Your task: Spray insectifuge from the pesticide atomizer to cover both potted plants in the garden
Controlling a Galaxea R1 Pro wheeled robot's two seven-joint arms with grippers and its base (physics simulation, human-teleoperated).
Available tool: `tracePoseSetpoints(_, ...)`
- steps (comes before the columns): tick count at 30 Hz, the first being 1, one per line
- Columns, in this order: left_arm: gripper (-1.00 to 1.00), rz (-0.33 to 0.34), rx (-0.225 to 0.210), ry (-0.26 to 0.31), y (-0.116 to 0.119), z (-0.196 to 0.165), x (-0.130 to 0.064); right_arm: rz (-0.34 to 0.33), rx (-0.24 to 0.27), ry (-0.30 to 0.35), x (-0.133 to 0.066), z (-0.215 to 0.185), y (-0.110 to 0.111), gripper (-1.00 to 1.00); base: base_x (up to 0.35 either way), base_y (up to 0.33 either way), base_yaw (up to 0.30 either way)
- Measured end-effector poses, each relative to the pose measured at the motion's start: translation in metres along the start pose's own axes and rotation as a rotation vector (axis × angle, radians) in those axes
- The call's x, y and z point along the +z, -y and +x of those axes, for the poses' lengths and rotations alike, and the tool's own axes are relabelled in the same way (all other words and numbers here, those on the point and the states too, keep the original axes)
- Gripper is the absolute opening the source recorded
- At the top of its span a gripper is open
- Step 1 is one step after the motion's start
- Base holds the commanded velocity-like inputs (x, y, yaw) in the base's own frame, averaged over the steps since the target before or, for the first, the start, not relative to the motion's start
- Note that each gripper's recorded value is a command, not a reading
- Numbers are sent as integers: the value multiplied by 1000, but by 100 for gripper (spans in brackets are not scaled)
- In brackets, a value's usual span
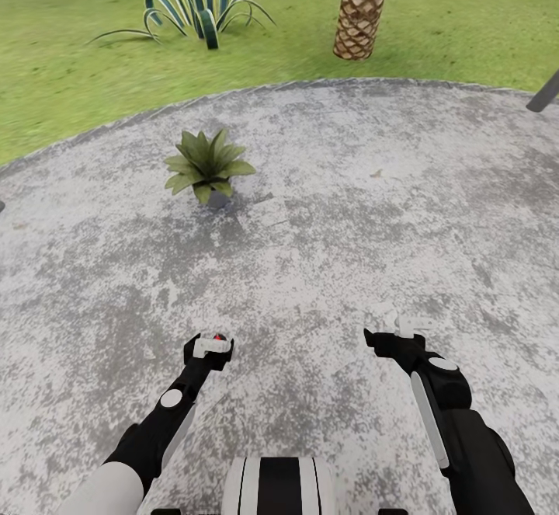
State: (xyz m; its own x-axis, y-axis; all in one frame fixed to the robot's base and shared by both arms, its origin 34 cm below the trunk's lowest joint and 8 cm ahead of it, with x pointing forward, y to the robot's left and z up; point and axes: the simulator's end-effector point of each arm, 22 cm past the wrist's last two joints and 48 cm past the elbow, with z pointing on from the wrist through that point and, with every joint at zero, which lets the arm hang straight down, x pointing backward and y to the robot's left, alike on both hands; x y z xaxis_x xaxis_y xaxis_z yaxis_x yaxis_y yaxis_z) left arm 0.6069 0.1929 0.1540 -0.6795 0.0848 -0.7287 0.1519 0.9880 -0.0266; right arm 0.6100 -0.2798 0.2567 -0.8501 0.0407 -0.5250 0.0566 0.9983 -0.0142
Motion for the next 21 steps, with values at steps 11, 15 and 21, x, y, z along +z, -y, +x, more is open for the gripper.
tracePoseSetpoints(11, 100, 1, -1, -7, 0, 4, 1, 1, 0, -6, 2, 3, 0, 100, 0, 0, 5)
tracePoseSetpoints(15, 100, 1, -1, -6, 0, 4, 1, 1, 0, -5, 2, 2, 0, 100, 0, 0, 0)
tracePoseSetpoints(21, 100, 1, -1, -7, 0, 4, 1, 0, 0, -3, 1, 1, 0, 100, 0, 0, 0)
